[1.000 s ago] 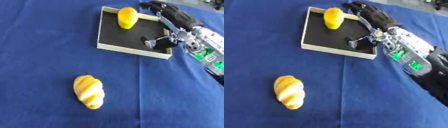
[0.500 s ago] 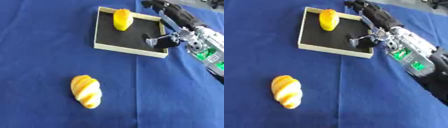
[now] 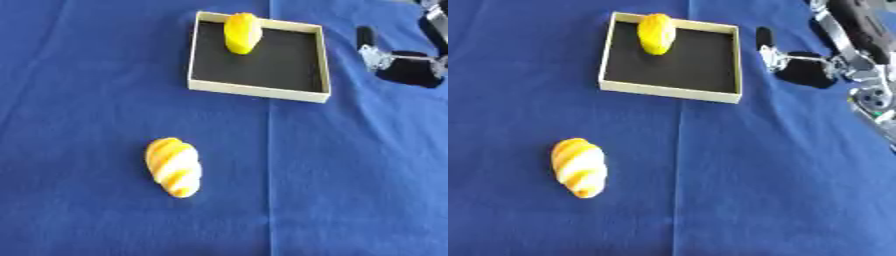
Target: Pick up objects on the table and place them in the box.
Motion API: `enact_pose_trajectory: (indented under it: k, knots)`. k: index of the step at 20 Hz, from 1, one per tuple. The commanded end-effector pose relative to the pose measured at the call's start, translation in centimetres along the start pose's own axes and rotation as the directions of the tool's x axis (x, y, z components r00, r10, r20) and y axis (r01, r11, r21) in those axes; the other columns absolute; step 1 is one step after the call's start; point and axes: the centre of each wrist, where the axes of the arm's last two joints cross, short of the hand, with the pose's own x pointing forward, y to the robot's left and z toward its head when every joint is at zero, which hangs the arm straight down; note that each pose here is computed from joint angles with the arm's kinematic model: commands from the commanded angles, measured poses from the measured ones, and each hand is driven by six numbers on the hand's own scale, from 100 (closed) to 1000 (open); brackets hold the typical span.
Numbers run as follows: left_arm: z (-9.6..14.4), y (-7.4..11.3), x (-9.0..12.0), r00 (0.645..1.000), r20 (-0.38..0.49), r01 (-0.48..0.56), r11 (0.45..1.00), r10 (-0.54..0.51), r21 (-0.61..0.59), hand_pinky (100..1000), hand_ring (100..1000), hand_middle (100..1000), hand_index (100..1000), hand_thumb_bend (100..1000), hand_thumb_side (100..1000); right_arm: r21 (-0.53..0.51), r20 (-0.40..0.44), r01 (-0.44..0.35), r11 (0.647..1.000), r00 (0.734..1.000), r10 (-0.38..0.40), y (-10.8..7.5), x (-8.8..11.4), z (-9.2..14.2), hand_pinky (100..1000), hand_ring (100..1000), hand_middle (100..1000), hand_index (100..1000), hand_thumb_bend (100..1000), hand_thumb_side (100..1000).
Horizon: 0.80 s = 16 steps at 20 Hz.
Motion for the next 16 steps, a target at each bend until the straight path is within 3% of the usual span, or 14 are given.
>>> enact_pose_trajectory:
  k: [1, 2, 3, 4, 6, 9, 12, 16]
  knots:
    - [-1.2, 2.1, 0.7, 0.985, 0.018, 0.173, 0.974, -0.173, -0.145, 890, 968, 790, 810, 100, 530, -0.108, 0.085, 0.055, 0.993, 0.995, -0.046, 0.5, -0.2, 1.6, 827, 987, 802, 924, 100, 265]
    - [-1.5, 2.5, 0.8, 0.976, 0.022, 0.218, 0.955, -0.218, -0.202, 895, 972, 791, 817, 100, 511, -0.131, 0.094, 0.075, 0.989, 0.994, -0.063, 1.2, -0.3, 2.6, 825, 982, 799, 920, 100, 333]
    - [-1.8, 2.7, 1.0, 0.965, 0.032, 0.257, 0.927, -0.259, -0.274, 903, 983, 796, 833, 100, 490, -0.153, 0.099, 0.094, 0.984, 0.992, -0.080, 1.9, -0.4, 3.7, 823, 980, 795, 916, 100, 273]
    - [-2.1, 2.9, 1.1, 0.957, 0.042, 0.283, 0.895, -0.287, -0.344, 910, 994, 803, 851, 100, 470, -0.171, 0.103, 0.109, 0.979, 0.990, -0.092, 2.6, -0.4, 4.6, 821, 981, 793, 914, 100, 281]
    - [-2.8, 3.0, 1.5, 0.941, 0.082, 0.321, 0.796, -0.327, -0.513, 926, 1000, 814, 878, 100, 412, -0.199, 0.099, 0.133, 0.971, 0.988, -0.115, 4.0, -0.2, 6.4, 817, 978, 789, 911, 100, 283]
    - [-3.9, 3.2, 2.1, 0.919, 0.166, 0.363, 0.606, -0.357, -0.708, 949, 1000, 830, 916, 100, 329, -0.227, 0.091, 0.143, 0.963, 0.988, -0.125, 5.8, 0.4, 8.8, 813, 972, 779, 907, 100, 284]
    - [-5.0, 2.9, 2.7, 0.892, 0.259, 0.414, 0.442, -0.370, -0.795, 964, 1000, 832, 940, 100, 262, -0.277, 0.084, 0.149, 0.949, 0.988, -0.130, 7.1, 1.1, 10.3, 809, 959, 771, 904, 100, 256]
    - [-5.9, 1.9, 3.4, 0.858, 0.373, 0.476, 0.272, -0.354, -0.837, 980, 1000, 839, 959, 163, 286, -0.366, 0.110, 0.173, 0.915, 0.984, -0.142, 8.0, 1.6, 11.2, 807, 946, 767, 902, 100, 225]
